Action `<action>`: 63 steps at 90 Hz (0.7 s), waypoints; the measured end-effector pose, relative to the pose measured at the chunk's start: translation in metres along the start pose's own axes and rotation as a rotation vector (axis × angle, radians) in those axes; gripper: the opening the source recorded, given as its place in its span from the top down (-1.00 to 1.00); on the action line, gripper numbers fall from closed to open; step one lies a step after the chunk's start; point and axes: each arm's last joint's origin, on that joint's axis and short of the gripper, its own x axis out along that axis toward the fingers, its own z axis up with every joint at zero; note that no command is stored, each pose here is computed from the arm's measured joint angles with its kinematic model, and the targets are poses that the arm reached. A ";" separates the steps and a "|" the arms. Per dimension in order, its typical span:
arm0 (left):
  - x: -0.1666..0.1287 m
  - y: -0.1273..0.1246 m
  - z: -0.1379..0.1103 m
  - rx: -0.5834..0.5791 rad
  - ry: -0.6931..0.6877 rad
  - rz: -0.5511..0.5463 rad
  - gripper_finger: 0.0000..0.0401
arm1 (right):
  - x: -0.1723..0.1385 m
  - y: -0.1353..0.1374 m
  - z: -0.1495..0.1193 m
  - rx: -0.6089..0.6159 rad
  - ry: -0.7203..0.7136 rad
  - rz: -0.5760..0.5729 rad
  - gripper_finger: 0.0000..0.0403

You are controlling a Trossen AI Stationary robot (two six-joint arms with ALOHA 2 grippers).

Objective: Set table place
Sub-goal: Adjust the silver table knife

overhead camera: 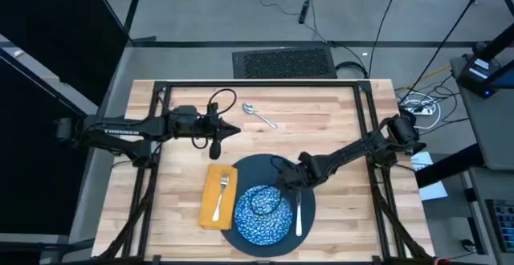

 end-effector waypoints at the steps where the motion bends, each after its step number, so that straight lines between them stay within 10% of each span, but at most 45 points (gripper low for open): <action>1: 0.000 0.000 0.000 0.000 0.001 0.000 1.00 | 0.000 -0.001 0.001 -0.002 0.000 -0.004 1.00; 38: 0.000 -0.007 -0.020 -0.206 0.171 -0.078 1.00 | 0.004 -0.017 0.036 -0.094 -0.097 0.111 1.00; 63: -0.005 -0.065 -0.055 -0.408 0.516 -0.276 1.00 | 0.000 -0.034 0.043 -0.140 -0.087 0.067 1.00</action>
